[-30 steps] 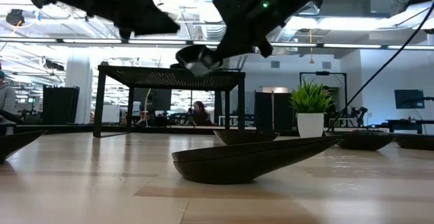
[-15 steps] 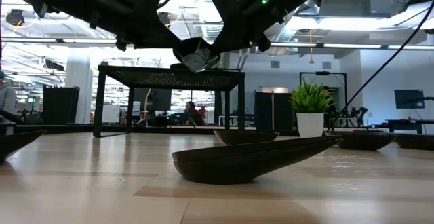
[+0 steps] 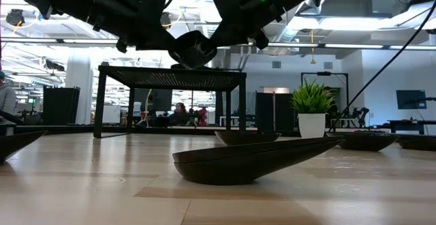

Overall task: Pick & Place Mini shaped plates
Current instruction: Stack the black leaf shaped plate on top of the black leaf shaped plates on the shelf

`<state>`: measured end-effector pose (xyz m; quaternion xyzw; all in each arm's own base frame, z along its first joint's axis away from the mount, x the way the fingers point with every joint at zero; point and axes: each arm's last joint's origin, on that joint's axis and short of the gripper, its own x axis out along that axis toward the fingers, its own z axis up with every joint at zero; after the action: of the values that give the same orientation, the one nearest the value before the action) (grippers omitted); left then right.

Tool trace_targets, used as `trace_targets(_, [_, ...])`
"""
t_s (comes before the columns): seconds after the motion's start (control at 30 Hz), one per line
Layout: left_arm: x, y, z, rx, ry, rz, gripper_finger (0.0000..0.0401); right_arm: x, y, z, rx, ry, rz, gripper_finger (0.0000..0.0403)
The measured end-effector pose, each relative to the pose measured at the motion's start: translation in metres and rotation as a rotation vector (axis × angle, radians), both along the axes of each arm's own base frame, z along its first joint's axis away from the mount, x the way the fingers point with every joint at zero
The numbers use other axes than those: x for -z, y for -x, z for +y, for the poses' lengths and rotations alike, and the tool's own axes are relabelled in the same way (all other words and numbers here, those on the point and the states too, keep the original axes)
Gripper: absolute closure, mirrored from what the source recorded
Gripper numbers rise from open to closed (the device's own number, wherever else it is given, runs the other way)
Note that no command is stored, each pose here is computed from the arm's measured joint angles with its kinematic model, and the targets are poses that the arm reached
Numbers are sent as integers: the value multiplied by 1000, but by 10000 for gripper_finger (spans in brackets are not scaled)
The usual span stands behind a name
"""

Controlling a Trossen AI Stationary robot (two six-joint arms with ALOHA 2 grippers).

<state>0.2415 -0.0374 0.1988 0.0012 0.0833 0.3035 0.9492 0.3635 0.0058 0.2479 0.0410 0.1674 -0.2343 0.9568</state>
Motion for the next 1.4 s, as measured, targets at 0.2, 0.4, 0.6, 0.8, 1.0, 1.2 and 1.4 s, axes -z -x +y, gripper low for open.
trace_targets(0.2, [0,0,0,16,5,1,389,-2,-1,0,-20,29,-3,384])
trace_targets(0.4, [0,0,-1,20,9,-1,394,-4,-2,-1,-24,-24,-55,347])
trace_targets(0.6, [0,0,-1,20,10,-2,394,-4,-3,-2,-50,-31,-52,317])
trace_targets(0.8, [0,0,-1,16,30,-15,393,-9,-3,-3,-79,41,-62,301])
trace_targets(1.0, [1,0,-1,12,32,-9,394,-22,-3,5,-131,150,-108,300])
trace_targets(1.2, [-18,10,3,-34,20,-81,395,-37,7,11,-114,268,-84,300])
trace_targets(1.4, [-59,40,20,-108,-19,-190,391,-58,22,11,-87,301,-108,300])
